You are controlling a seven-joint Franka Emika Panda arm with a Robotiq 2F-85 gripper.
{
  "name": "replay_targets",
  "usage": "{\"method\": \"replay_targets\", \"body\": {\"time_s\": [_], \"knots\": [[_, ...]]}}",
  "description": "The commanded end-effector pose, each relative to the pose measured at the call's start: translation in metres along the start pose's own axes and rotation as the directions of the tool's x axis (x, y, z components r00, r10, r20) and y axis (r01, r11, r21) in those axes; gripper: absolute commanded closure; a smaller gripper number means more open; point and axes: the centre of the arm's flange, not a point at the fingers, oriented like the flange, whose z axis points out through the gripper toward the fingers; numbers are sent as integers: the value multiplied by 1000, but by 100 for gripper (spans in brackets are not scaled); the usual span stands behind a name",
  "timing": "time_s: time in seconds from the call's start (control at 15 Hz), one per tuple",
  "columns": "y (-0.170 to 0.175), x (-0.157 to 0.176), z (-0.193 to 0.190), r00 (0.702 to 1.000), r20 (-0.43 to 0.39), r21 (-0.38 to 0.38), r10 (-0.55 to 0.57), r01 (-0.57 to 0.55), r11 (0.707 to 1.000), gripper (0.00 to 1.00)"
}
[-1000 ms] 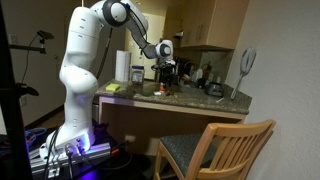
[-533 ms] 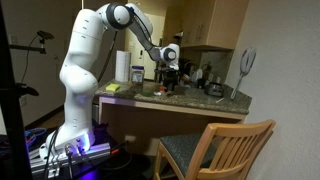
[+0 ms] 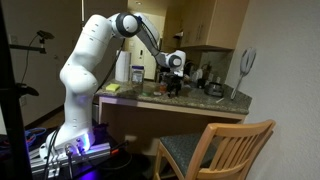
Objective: Pick up the keys and put them in between the ear pods and the green object
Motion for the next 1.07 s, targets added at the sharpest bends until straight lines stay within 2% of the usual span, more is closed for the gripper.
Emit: {"method": "replay_targets", "body": {"time_s": [0.0, 0.2, 0.33, 0.47, 0.6, 0.8, 0.93, 1.0], "knots": [[0, -4, 13, 995, 84, 9, -49, 48, 999, 0], [-9, -17, 32, 993, 112, -11, -46, 48, 999, 0], [-15, -24, 30, 993, 106, -7, -47, 48, 999, 0], [-22, -30, 22, 997, 66, -7, -37, 38, 999, 0], [-19, -38, 8, 999, -39, -4, 14, -14, 1000, 0], [-9, -49, -14, 981, -189, 30, 32, -27, 999, 0], [-11, -55, -17, 976, -217, 49, 1, 10, 999, 0], [-15, -53, -10, 982, -190, 35, 10, -4, 999, 0]]}}
